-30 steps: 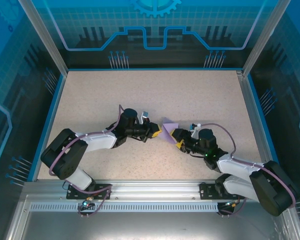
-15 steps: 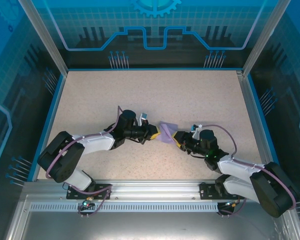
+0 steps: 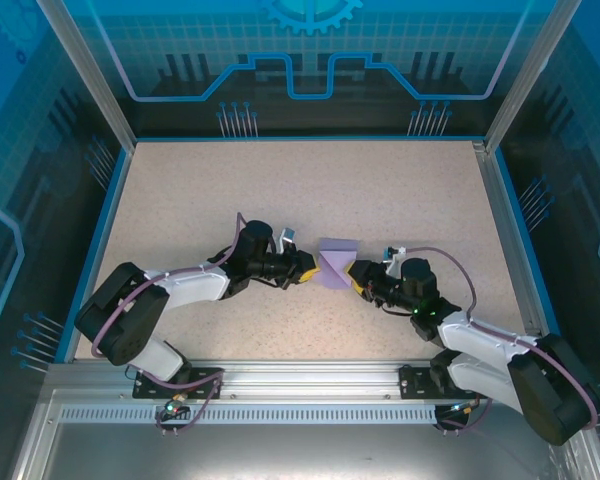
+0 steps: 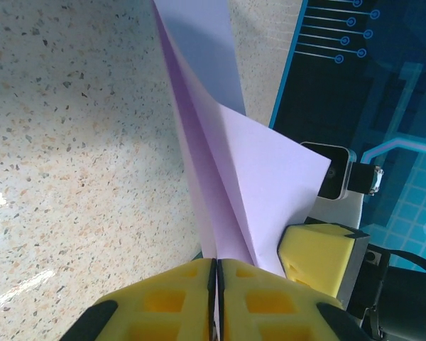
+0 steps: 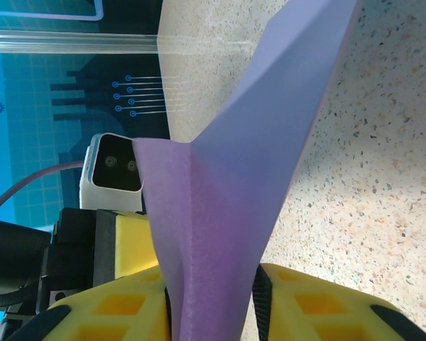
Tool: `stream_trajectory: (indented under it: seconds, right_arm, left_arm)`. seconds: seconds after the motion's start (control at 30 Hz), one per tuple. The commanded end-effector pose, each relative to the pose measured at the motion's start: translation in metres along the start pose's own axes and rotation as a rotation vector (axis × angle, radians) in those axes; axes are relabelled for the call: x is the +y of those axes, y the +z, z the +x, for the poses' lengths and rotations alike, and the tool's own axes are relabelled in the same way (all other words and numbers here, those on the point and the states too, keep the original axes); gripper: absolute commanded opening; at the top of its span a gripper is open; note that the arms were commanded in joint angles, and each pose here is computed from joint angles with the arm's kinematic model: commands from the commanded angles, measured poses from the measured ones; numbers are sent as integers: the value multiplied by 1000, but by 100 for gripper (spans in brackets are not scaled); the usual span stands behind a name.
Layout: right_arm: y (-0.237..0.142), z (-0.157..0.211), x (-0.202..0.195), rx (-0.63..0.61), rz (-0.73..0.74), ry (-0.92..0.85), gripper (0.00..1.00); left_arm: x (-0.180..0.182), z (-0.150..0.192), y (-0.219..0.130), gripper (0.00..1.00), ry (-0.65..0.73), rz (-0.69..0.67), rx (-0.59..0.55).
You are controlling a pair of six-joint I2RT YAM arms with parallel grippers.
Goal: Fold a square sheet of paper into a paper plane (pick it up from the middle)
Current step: Turn over the paper at the center of the table.
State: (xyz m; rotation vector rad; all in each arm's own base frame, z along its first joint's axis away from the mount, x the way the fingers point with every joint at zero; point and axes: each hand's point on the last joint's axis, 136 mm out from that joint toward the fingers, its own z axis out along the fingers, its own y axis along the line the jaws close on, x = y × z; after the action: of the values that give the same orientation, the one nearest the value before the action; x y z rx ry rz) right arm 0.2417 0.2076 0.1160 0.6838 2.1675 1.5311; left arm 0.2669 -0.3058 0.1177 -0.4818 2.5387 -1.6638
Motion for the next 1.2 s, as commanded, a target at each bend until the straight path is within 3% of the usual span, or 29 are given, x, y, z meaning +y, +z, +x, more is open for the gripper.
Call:
stream_trajectory:
  seconds: [0.0,0.23,0.73,0.93,1.17]
  right_arm:
    - [-1,-9,10,-38,-19,-9,35]
    - [6,-7,19,-24,-38,12,34]
    - [6,-7,23,-34,-52,36,17]
    - [0,-8,20,-50,-25,8,9]
    - [-16,-14,5,-75,150,-149,0]
  left_arm:
    - [-7,5,4,11,30,17,33]
    - [-7,7,7,10,35,24,41]
    - [1,7,7,14,37,2,39]
    - [1,6,6,24,45,-11,35]
    - [1,3,-5,50,72,-45,9]
